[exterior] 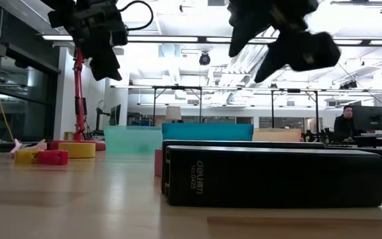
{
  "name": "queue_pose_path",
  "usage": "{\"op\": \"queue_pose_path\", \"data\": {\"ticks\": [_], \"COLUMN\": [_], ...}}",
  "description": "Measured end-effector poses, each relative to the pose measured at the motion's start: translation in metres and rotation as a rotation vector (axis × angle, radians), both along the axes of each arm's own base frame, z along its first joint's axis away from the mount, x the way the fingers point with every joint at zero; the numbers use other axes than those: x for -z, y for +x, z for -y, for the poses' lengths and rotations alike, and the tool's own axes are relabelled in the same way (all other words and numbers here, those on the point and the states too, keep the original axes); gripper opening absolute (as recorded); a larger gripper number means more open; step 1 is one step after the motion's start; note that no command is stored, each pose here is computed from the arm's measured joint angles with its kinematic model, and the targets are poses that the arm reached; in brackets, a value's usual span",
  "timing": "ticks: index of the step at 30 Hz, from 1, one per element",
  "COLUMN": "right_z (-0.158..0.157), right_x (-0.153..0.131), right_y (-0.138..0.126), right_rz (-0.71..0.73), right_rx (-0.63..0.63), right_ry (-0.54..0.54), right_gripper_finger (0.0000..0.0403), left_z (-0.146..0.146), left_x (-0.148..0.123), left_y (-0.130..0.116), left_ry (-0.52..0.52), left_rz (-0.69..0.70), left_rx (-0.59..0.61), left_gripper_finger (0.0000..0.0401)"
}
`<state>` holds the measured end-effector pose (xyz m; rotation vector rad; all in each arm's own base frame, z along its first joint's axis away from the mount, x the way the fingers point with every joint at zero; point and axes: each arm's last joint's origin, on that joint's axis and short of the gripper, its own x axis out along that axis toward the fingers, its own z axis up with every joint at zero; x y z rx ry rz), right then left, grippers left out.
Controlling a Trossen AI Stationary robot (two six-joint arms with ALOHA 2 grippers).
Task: Pick and place Stapler, Stapler remover, tape
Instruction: Put the right red stapler into the green bin
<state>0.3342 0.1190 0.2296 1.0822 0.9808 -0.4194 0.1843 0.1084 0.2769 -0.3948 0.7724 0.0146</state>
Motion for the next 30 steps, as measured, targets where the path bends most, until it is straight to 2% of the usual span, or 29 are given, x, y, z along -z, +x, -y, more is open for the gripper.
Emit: {"op": "queue_pose_path", "data": {"ticks": [8,15,19,23,30], "right_z": [-0.027,-0.041,-0.045,-0.048,-0.047], "right_x": [0.007,0.025,0.034,0.045,0.059], "right_y": [0.031,0.066,0.077,0.084,0.085], "right_rz": [-0.188,-0.345,-0.423,-0.436,-0.481], "right_rx": [0.100,0.091,0.129,0.155,0.217], "right_ry": [-0.004,0.034,0.039,0.052,0.039], "right_gripper_finger": [0.0193,0.0192,0.0192,0.0192,0.0192], "left_z": [0.002,0.004,0.005,0.005,0.005], "left_x": [-0.001,0.001,0.003,0.003,0.003], "left_y": [0.000,-0.002,-0.004,-0.004,-0.004], "left_ry": [0.018,0.019,0.019,0.015,0.015], "left_rz": [0.053,0.027,0.009,0.000,0.000], "left_rx": [0.115,0.138,0.149,0.153,0.153], "left_gripper_finger": [0.0183,0.0183,0.0183,0.0183,0.0183]}}
